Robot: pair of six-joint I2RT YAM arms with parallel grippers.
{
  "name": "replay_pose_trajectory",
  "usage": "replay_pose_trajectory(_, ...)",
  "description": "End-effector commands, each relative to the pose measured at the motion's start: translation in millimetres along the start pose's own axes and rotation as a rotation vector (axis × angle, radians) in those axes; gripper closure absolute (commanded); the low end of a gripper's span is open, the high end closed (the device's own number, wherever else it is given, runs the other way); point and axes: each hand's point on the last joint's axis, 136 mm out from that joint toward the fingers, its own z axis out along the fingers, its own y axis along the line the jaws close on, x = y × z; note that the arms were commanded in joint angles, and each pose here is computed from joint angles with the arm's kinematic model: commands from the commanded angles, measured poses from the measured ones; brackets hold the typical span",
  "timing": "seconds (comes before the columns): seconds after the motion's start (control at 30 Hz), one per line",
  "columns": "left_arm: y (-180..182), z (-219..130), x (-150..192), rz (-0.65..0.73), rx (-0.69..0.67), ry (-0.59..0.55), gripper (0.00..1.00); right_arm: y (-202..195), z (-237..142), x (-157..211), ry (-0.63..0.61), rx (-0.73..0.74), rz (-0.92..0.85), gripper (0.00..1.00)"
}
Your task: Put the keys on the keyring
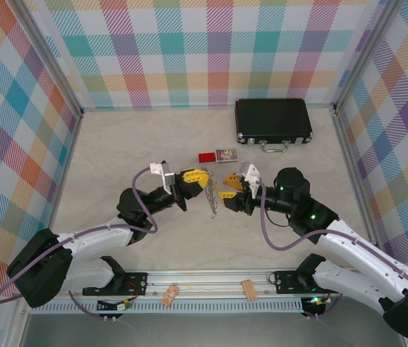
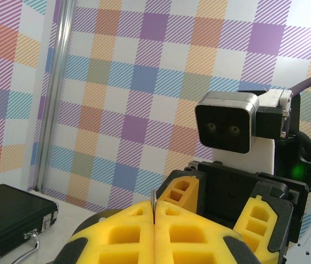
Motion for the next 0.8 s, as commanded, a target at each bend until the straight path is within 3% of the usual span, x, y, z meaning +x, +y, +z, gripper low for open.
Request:
replay_pose_trajectory(0.0, -10.4, 3.4, -22.7, 0.031, 0.036, -0.073, 1.0, 2.7, -0.6, -12.3, -0.05, -0.02, 0.003, 0.6)
replay_pose_trajectory(0.77, -11.8, 3.5, -22.8, 0.02, 0.045, -0.069, 1.0, -13.4, 27.0, -15.3, -0.046, -0.006, -0.02, 0.68)
